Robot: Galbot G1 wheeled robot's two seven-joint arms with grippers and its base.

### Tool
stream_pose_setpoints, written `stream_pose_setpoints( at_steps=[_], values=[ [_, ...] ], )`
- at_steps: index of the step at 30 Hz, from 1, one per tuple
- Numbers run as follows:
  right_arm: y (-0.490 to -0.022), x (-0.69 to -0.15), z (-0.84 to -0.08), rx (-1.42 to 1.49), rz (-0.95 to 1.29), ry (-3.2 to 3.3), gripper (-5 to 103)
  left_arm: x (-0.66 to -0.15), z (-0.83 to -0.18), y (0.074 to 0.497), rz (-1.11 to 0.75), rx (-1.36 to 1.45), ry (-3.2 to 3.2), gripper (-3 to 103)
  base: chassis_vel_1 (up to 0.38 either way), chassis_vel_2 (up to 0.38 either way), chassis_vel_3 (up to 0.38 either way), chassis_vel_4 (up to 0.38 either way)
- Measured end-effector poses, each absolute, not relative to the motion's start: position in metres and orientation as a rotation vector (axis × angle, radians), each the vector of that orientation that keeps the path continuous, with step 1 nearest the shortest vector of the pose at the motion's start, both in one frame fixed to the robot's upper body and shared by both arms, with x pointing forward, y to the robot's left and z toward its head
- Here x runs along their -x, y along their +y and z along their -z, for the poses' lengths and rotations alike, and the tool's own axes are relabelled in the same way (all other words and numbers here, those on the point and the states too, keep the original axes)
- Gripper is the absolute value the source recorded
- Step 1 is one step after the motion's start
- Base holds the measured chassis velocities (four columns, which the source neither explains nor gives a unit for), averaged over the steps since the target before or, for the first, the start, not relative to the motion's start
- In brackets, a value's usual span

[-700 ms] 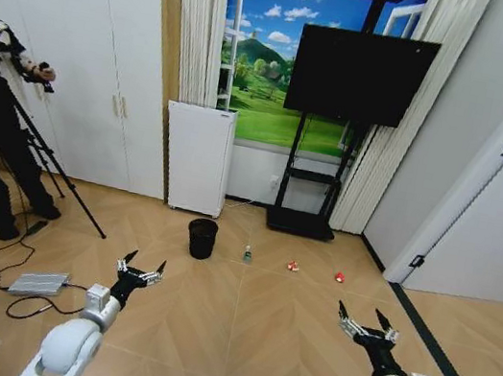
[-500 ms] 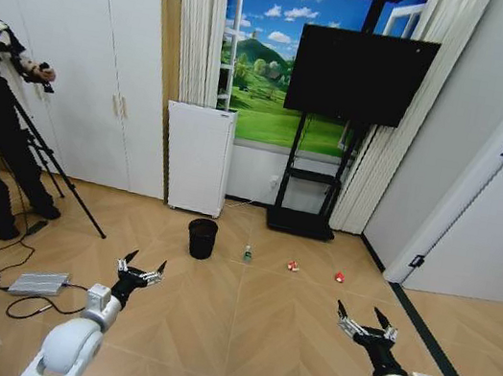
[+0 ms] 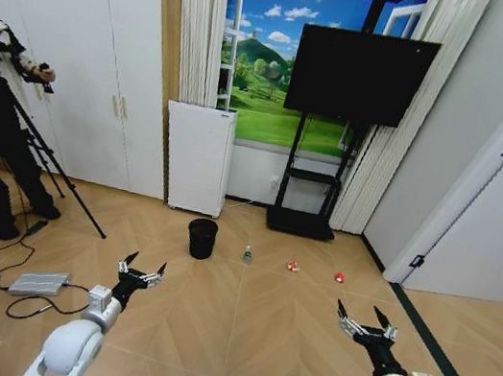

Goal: Pick up the trash bin and place the garbage on the floor into it.

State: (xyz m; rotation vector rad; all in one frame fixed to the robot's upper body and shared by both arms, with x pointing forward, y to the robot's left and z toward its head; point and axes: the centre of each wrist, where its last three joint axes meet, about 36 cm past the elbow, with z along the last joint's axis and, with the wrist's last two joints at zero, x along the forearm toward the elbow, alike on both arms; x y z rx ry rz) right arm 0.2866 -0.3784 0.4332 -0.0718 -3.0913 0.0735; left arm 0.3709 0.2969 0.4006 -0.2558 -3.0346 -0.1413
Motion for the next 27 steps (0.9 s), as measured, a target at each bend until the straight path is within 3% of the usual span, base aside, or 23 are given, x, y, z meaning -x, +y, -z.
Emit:
stream_pose_setpoints(
  at_steps=[12, 27],
  values=[
    [-0.3789, -0.2861, -0.4322, 0.073, -0.079, -3.088, 100, -0.3685, -0.4008, 0.2968, 0.143, 0.256, -3.035, 100, -0.082, 0.078, 0.078, -0.075],
    [-0.3799, -0.2861, -0.4301, 0.086, -0.081, -3.090, 100, -0.3668, -0.3996, 0.2957, 0.143, 0.255, -3.034, 100, -0.260, 0.269, 0.267, -0.269]
  ],
)
